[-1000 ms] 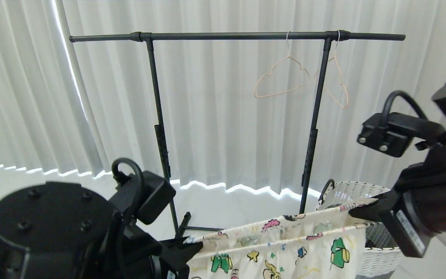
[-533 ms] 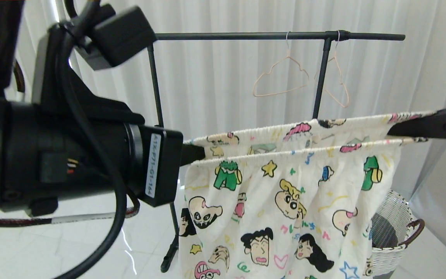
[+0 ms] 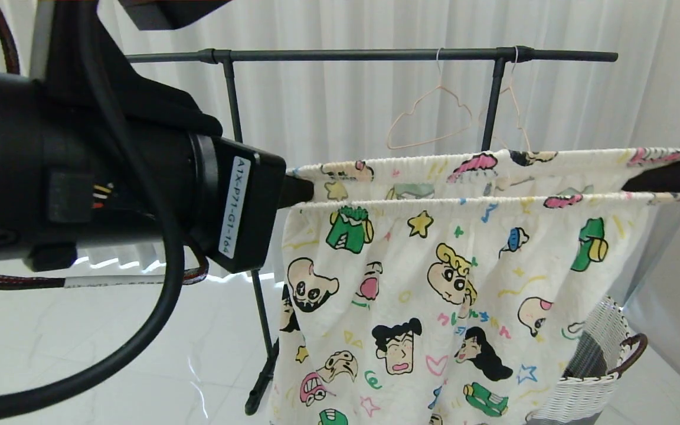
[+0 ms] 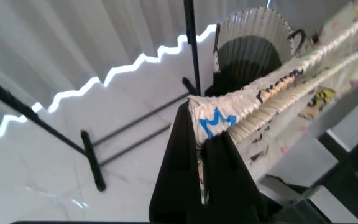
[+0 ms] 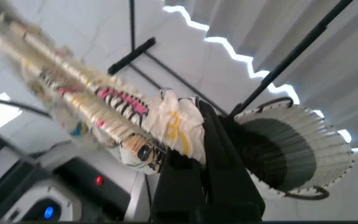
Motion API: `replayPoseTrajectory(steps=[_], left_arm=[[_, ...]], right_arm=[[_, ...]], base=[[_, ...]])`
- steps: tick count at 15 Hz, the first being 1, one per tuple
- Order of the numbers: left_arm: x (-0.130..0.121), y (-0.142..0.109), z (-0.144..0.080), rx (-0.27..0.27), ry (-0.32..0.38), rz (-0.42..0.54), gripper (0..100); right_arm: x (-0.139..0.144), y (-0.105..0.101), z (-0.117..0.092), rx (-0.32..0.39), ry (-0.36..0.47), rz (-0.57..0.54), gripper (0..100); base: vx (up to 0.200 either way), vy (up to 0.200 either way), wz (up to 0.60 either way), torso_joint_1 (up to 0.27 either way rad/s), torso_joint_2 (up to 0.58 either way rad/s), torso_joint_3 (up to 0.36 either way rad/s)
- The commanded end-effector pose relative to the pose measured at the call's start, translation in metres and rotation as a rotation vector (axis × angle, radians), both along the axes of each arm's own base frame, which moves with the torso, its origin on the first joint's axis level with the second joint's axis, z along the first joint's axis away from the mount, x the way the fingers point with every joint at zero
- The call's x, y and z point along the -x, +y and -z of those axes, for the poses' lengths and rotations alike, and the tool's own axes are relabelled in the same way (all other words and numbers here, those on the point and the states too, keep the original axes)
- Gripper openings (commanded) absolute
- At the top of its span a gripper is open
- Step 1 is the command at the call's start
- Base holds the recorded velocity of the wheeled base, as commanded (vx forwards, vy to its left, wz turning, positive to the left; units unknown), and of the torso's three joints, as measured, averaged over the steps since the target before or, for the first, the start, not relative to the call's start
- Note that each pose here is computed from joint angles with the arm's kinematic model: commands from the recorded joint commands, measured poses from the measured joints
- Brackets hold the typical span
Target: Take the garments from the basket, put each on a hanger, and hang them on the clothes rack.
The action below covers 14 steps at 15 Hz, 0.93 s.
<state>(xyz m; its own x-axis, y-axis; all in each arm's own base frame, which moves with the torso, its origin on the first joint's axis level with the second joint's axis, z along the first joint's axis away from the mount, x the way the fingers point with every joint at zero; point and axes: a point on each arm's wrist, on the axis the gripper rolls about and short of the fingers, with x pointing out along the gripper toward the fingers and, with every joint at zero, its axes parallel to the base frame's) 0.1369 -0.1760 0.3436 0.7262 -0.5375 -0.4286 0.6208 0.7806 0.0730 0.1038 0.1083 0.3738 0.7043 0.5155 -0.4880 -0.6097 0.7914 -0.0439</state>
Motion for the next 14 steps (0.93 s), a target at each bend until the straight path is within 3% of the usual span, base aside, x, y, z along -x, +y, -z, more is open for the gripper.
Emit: replayPoseTrajectory(steps=[1, 3, 6, 10, 12, 14], left_arm=[[-0.011, -0.014, 0.002, -0.001, -0.040, 0.015, 0], [-0.023, -0.031, 0.002, 0.054, -0.087, 0.034, 0], [-0.027, -0.039, 0.001, 0.062, -0.090, 0.124, 0], [-0.024, -0.035, 0.001, 0.060, -0.084, 0.126, 0], [-0.011, -0.018, -0.003, 0.054, -0.036, 0.115, 0], [0.009, -0.002, -0.008, 0.097, 0.044, 0.104, 0]], right_arm=[[0.031, -0.022, 0.003, 0.001, 0.020, -0.090, 0], [0.049, -0.029, 0.009, 0.039, 0.051, -0.188, 0], [0.059, -0.028, 0.011, 0.058, 0.064, -0.284, 0], [0.056, -0.026, 0.010, 0.053, 0.052, -0.259, 0], [0.039, -0.013, 0.004, -0.010, 0.007, -0.189, 0], [0.020, 0.007, -0.001, -0.045, -0.018, -0.159, 0]], base=[[0.000, 0.000, 0.00, 0.000, 0.00, 0.000], [0.000, 0.000, 0.00, 0.000, 0.00, 0.000], [0.000, 0.000, 0.00, 0.000, 0.00, 0.000], [0.000, 0.000, 0.00, 0.000, 0.00, 0.000], [0.000, 0.000, 0.00, 0.000, 0.00, 0.000], [0.000, 0.000, 0.00, 0.000, 0.00, 0.000]])
